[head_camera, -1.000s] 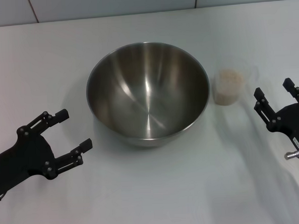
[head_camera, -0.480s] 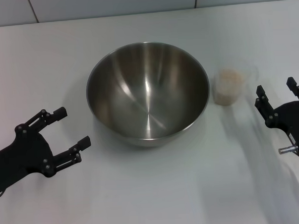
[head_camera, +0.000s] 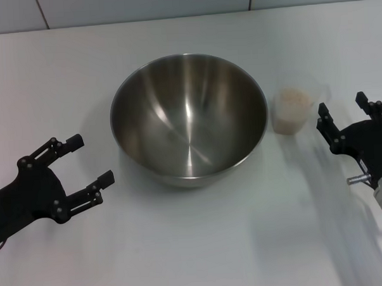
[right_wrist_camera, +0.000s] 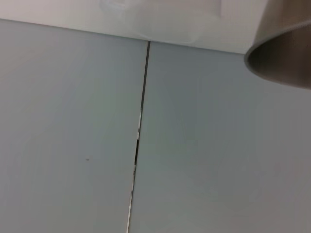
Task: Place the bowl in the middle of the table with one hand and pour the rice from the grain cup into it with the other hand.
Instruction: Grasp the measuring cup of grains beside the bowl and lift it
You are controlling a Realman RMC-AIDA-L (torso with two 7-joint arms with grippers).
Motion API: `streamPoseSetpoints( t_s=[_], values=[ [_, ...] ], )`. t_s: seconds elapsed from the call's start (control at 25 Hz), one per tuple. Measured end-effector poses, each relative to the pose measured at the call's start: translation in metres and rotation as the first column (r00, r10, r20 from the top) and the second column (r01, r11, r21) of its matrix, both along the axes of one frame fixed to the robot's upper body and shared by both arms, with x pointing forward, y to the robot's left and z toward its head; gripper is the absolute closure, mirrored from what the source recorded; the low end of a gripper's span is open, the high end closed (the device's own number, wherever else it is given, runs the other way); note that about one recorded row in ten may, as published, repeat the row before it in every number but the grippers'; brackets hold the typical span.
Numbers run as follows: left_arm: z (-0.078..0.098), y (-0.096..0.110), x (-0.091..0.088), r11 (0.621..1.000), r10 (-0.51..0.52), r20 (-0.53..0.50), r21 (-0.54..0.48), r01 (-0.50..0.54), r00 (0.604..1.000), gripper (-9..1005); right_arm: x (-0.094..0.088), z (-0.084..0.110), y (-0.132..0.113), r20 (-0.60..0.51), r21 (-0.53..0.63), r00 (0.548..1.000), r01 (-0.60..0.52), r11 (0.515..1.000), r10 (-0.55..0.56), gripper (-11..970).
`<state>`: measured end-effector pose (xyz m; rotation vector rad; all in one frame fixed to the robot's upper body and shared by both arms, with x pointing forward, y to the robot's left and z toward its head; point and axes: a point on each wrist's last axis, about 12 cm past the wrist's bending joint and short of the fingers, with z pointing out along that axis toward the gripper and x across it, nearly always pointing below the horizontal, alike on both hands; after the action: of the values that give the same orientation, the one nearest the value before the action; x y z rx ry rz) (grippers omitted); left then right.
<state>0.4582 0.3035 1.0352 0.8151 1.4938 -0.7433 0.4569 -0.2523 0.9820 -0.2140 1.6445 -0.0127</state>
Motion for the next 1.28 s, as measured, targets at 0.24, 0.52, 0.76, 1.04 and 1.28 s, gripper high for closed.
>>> streamPoseSetpoints(
  t_s=[0.24, 0.52, 0.76, 1.04, 1.28],
  values=[
    [0.000, -0.001, 0.000, 1.000, 0.002, -0.002, -0.003, -0.002, 1.000, 136, 0.006, 0.001, -0.001, 0.000, -0.008, 1.000, 0.000, 1.000, 0.000, 264],
    [0.000, -0.002, 0.001, 1.000, 0.009, -0.001, -0.007, -0.009, 1.000, 136, 0.017, 0.003, -0.003, -0.006, -0.021, 1.000, 0.004, 1.000, -0.004, 274],
    [0.000, -0.003, 0.002, 1.000, 0.009, -0.001, -0.011, -0.009, 1.000, 136, 0.027, 0.004, -0.005, -0.019, -0.027, 1.000, -0.004, 1.000, 0.004, 283],
    [0.000, -0.003, 0.006, 1.000, 0.025, -0.004, -0.011, -0.025, 1.000, 136, 0.037, 0.006, -0.006, -0.024, -0.032, 1.000, -0.012, 0.999, 0.011, 294],
    [0.000, -0.005, 0.009, 0.999, 0.032, -0.006, -0.010, -0.032, 0.999, 137, 0.046, 0.007, -0.005, -0.036, -0.038, 0.999, -0.013, 0.999, 0.012, 303]
  ],
)
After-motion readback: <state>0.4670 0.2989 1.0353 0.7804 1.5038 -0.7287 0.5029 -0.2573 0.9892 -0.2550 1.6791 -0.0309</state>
